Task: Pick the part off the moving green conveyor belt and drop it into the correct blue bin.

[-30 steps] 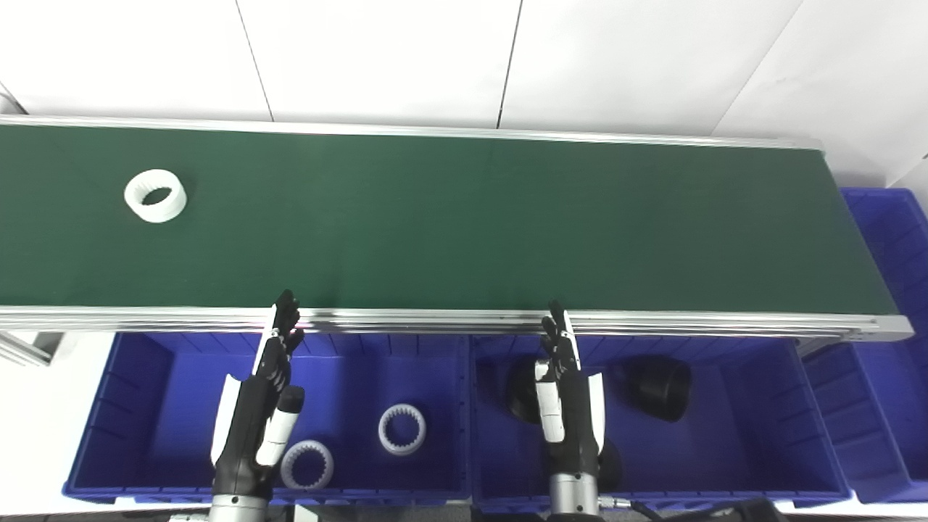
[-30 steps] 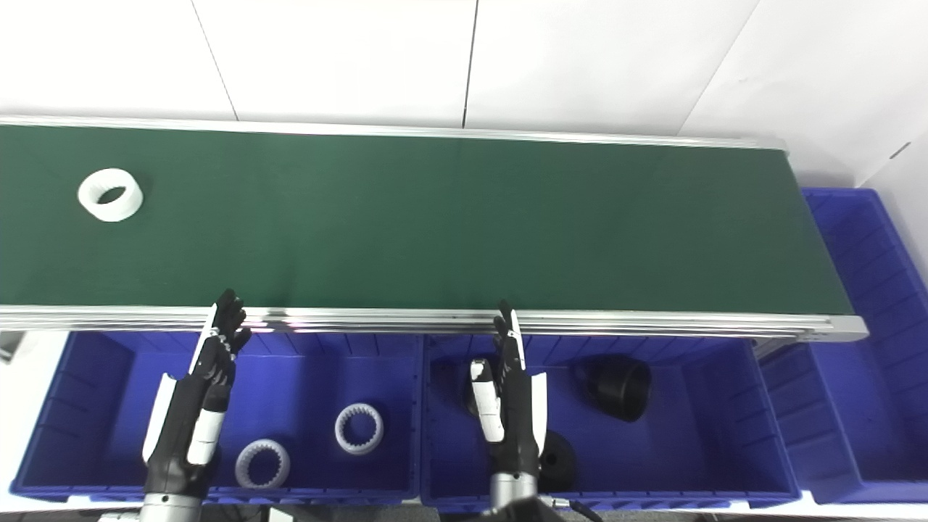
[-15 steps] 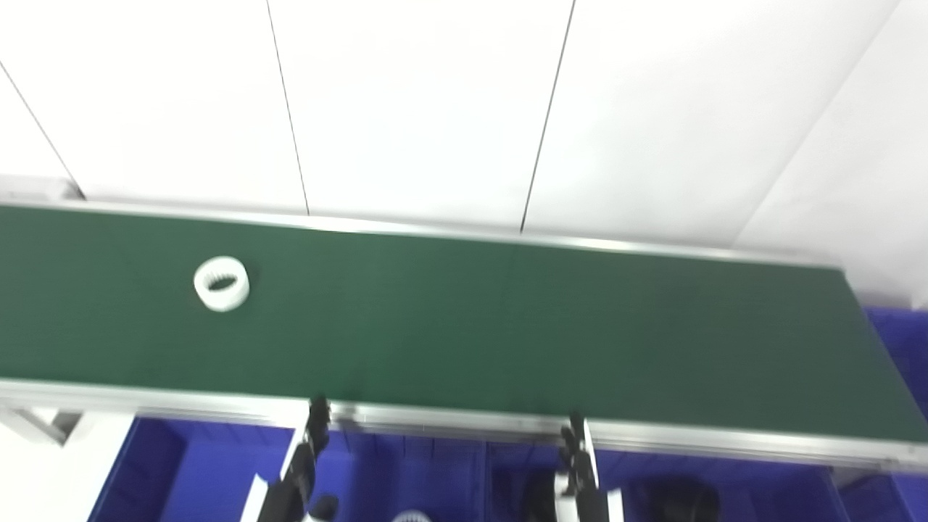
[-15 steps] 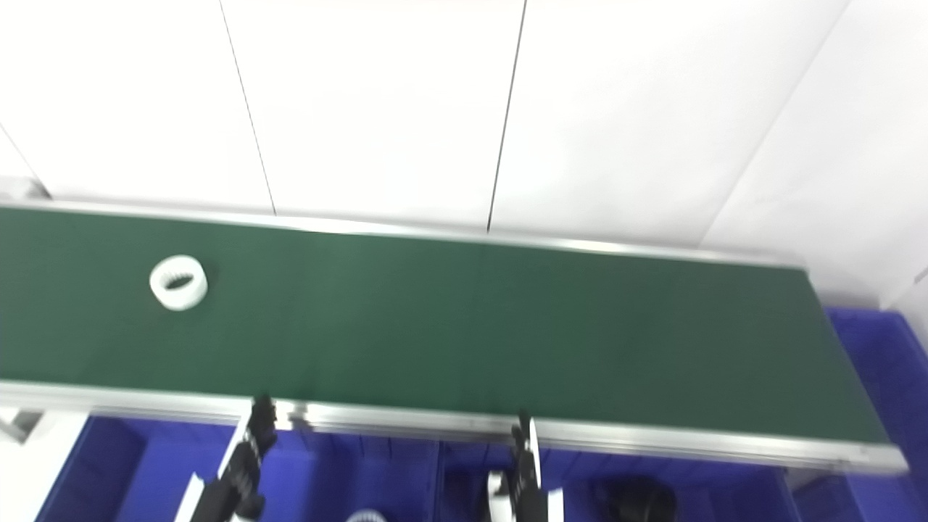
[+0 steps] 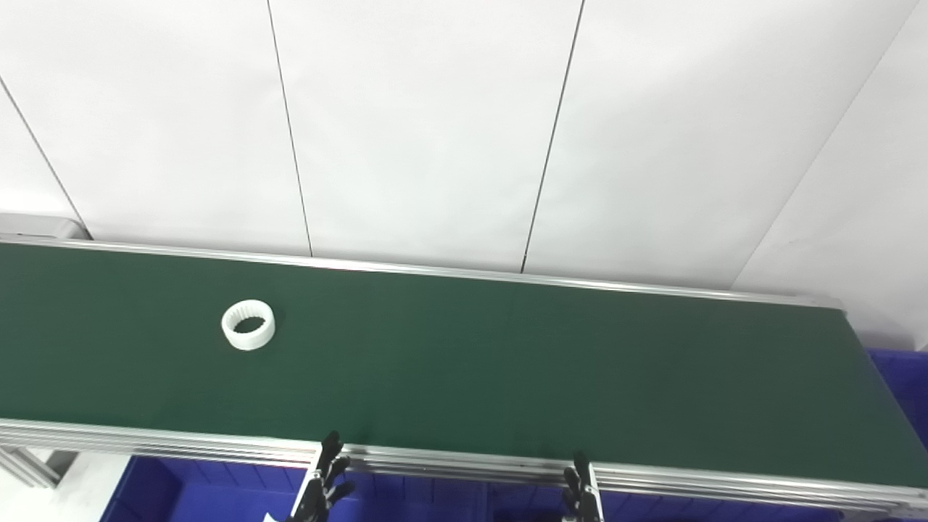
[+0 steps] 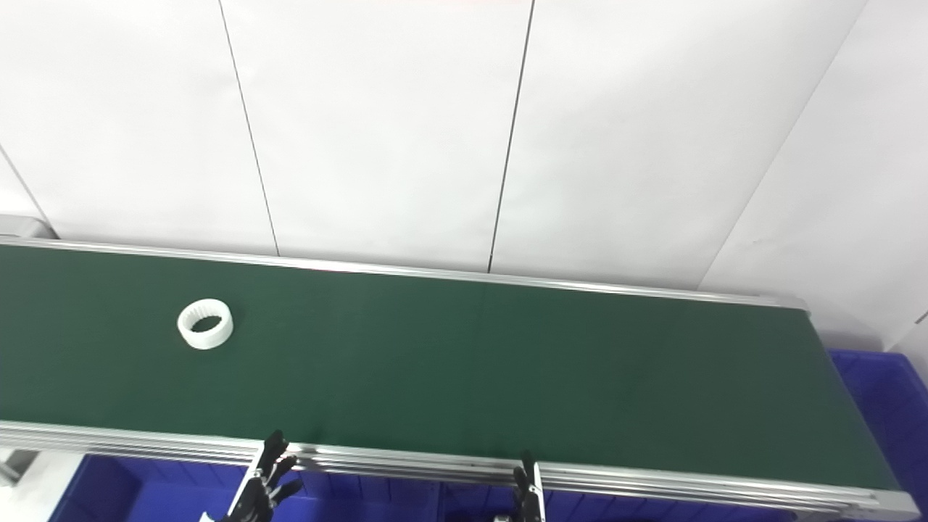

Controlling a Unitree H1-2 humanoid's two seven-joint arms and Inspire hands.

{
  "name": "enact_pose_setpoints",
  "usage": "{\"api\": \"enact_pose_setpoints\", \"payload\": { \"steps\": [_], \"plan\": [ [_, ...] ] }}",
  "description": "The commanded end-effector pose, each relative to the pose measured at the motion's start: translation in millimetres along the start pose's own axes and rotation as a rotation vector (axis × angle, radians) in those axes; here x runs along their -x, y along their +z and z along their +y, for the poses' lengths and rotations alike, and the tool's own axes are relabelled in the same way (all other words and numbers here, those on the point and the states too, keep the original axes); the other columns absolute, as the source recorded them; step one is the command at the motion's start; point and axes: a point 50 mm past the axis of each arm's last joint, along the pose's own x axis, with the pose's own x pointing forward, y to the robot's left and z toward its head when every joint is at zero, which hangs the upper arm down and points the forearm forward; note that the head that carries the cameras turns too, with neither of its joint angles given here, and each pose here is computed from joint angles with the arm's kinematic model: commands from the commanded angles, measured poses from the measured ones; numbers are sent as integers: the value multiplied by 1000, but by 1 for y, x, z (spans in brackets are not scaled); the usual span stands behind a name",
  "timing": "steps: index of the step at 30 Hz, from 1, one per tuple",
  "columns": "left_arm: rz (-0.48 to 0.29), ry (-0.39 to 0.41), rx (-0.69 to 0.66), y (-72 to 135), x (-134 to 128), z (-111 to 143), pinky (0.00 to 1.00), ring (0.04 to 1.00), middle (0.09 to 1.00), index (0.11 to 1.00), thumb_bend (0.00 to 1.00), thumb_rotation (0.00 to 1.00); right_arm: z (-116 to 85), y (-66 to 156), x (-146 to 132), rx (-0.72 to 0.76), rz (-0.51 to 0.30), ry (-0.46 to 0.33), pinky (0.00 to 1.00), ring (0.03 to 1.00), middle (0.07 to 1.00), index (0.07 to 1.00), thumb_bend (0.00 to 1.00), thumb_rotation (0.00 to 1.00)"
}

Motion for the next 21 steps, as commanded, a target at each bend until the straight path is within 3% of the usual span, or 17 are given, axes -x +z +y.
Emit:
{"api": "enact_pose_setpoints", "payload": {
  "steps": [1, 5, 8, 9, 10, 11, 13, 15, 18, 21],
  "plan": [
    [-55, 13, -4, 11, -5, -2, 826, 952, 1000, 1000, 780, 850, -11, -19, 15, 41, 92, 12, 968, 970, 994, 973, 695, 1000],
    [-102, 13, -42, 19, -9, 3, 823, 947, 1000, 1000, 779, 835, -10, -20, 14, 43, 90, 22, 970, 973, 998, 976, 686, 1000],
    [-154, 22, -80, 29, -15, 8, 808, 935, 996, 1000, 803, 744, -9, -20, 13, 44, 88, 25, 963, 973, 1000, 979, 681, 1000],
    [-196, 27, -104, 38, -22, 14, 786, 927, 988, 1000, 823, 707, -8, -20, 13, 46, 86, 26, 960, 971, 1000, 980, 682, 1000],
    [-242, 34, -126, 48, -30, 19, 714, 894, 953, 992, 880, 589, -8, -19, 13, 46, 84, 26, 950, 964, 1000, 981, 688, 1000],
    [-284, 43, -146, 57, -37, 25, 695, 875, 930, 968, 894, 541, -8, -19, 12, 44, 83, 27, 946, 962, 999, 979, 690, 1000],
    [-362, 69, -235, 75, -53, 39, 671, 824, 866, 869, 924, 437, -8, -18, 12, 37, 82, 28, 945, 959, 997, 977, 690, 1000],
    [-428, 88, -324, 91, -69, 52, 675, 798, 823, 793, 969, 379, -8, -17, 11, 34, 80, 34, 944, 959, 1000, 981, 687, 1000],
    [-477, 96, -480, 114, -102, 75, 579, 751, 798, 755, 999, 346, -8, -17, 9, 21, 82, 41, 959, 969, 1000, 983, 707, 1000],
    [-476, 86, -604, 129, -126, 89, 643, 779, 817, 772, 1000, 301, -6, -16, 9, 18, 79, 43, 963, 970, 1000, 987, 707, 1000]
  ]
}}
